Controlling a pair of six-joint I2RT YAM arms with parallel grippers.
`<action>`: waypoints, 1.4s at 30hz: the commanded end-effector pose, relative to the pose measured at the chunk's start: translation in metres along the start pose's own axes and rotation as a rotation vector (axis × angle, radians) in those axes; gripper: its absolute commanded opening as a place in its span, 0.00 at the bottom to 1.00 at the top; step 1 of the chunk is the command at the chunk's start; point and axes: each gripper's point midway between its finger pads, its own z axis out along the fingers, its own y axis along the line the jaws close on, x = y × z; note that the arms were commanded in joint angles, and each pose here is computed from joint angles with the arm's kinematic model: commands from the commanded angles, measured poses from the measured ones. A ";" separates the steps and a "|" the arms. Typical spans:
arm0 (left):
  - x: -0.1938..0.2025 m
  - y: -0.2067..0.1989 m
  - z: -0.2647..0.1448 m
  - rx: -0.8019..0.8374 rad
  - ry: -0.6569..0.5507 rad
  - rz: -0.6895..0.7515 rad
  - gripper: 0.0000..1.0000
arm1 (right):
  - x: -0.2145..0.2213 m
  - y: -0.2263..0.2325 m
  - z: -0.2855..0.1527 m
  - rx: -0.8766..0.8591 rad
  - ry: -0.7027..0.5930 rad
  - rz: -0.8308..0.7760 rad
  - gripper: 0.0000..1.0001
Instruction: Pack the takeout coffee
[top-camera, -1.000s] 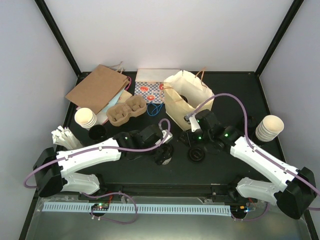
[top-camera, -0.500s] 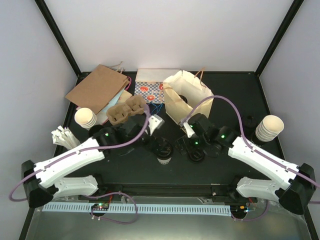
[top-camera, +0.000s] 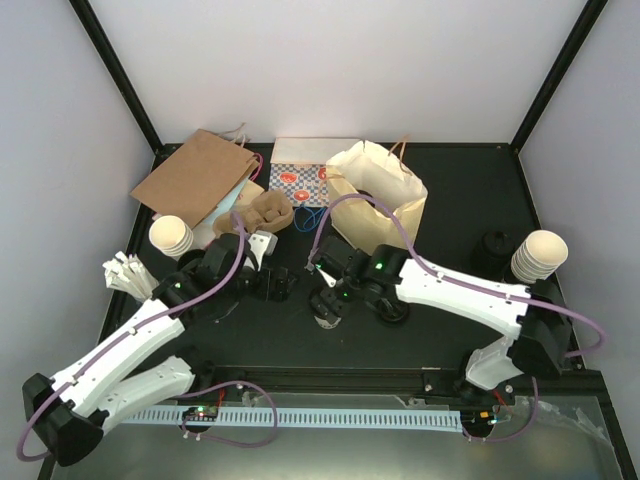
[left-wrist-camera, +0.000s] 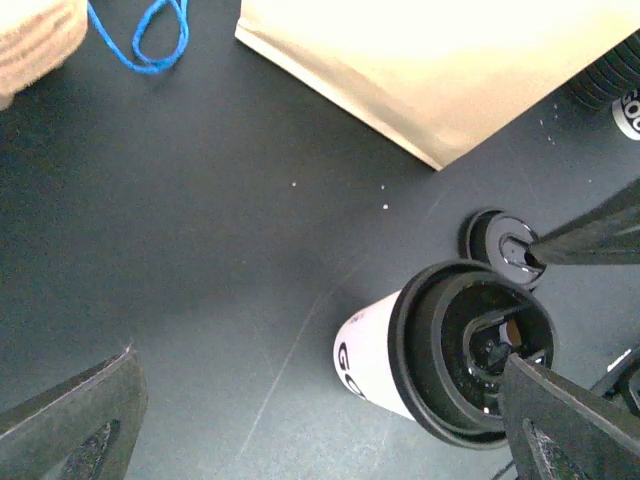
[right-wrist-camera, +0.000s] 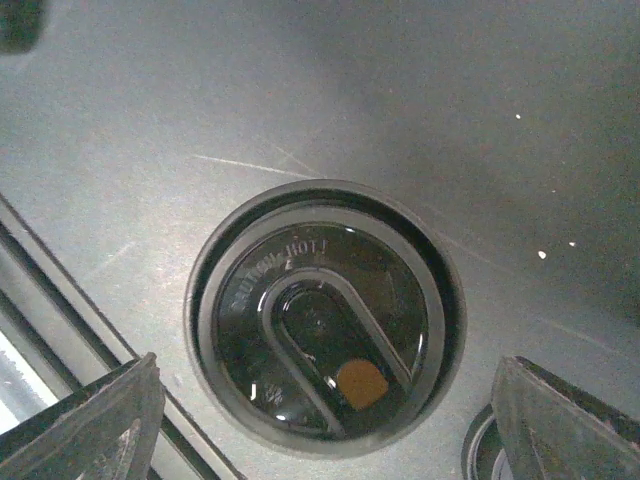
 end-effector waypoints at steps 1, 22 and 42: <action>0.003 -0.007 -0.004 0.068 -0.004 -0.034 0.99 | 0.005 0.000 0.010 0.047 0.079 -0.051 0.90; 0.036 0.000 0.019 0.104 0.097 -0.074 0.97 | 0.004 0.006 0.027 0.058 0.132 -0.103 0.82; 0.043 0.005 0.024 0.103 0.141 -0.088 0.97 | 0.029 0.008 0.052 0.062 0.228 -0.129 0.70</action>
